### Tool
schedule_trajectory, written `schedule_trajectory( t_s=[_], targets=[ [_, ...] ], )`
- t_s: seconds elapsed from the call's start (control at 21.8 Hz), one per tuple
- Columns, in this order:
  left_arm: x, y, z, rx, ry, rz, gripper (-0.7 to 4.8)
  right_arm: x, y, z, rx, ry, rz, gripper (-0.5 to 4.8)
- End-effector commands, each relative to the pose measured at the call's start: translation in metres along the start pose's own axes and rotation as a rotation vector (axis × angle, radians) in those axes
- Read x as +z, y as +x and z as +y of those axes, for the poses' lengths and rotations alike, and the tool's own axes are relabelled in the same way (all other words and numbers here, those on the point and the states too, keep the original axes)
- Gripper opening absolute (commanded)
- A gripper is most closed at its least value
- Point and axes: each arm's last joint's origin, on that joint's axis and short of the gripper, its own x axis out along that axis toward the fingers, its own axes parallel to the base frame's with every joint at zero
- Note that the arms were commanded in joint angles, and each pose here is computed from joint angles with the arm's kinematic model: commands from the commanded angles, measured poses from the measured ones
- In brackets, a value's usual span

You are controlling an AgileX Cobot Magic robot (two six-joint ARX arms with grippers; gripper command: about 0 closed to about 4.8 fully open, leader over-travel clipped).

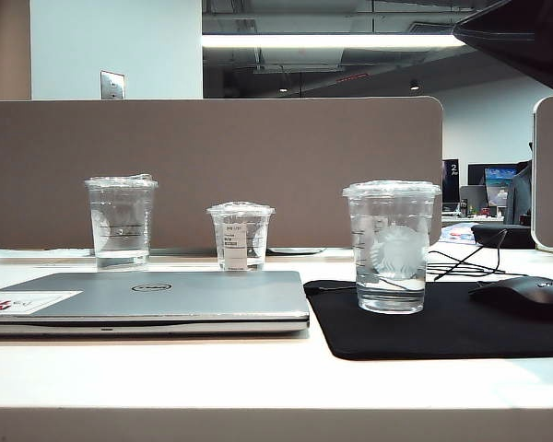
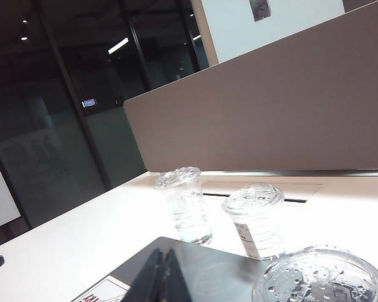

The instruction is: Pick up the coffee cup on the right and place it on the right side of the laptop.

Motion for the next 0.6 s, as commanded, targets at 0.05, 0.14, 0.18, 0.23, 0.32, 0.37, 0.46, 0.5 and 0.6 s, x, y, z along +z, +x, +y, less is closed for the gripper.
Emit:
schedule_trajectory(
  t_s=[0.05,0.14,0.18,0.23,0.32,0.37,0.46,0.5,0.6],
  targets=[
    [0.002,0.0,0.0,-0.001,0.002,-0.009,-0.05,0.002,0.0,0.001,0.009,-0.007,-0.016,-0.09],
    [0.002,0.0,0.0,-0.001,0.002,-0.009,-0.05,0.002,0.0,0.001,0.008,-0.006,-0.015,-0.09],
    [0.002,0.0,0.0,-0.001,0.002,-0.009,-0.05,0.002,0.0,0.001,0.008,-0.006,-0.014,-0.09],
    [0.002,0.0,0.0,-0.001,0.002,-0.009,-0.05,0.002,0.0,0.001,0.008,-0.006,-0.014,-0.08],
    [0.002,0.0,0.0,-0.001,0.002,-0.009,-0.05,0.002,0.0,0.001,0.007,-0.01,-0.01,-0.09],
    [0.002,0.0,0.0,-0.001,0.002,-0.009,-0.05,0.001,0.0,0.0,0.002,-0.038,-0.007,-0.09],
    [0.002,0.0,0.0,-0.001,0.002,-0.009,-0.05,-0.001,0.0,-0.001,-0.012,-0.123,0.021,-0.09],
    [0.002,0.0,0.0,-0.001,0.002,-0.009,-0.05,-0.003,-0.001,-0.002,-0.02,-0.15,0.046,-0.09],
    [0.002,0.0,0.0,-0.001,0.002,-0.009,-0.05,-0.011,-0.007,-0.006,-0.107,-0.249,0.177,-0.09]
  ],
)
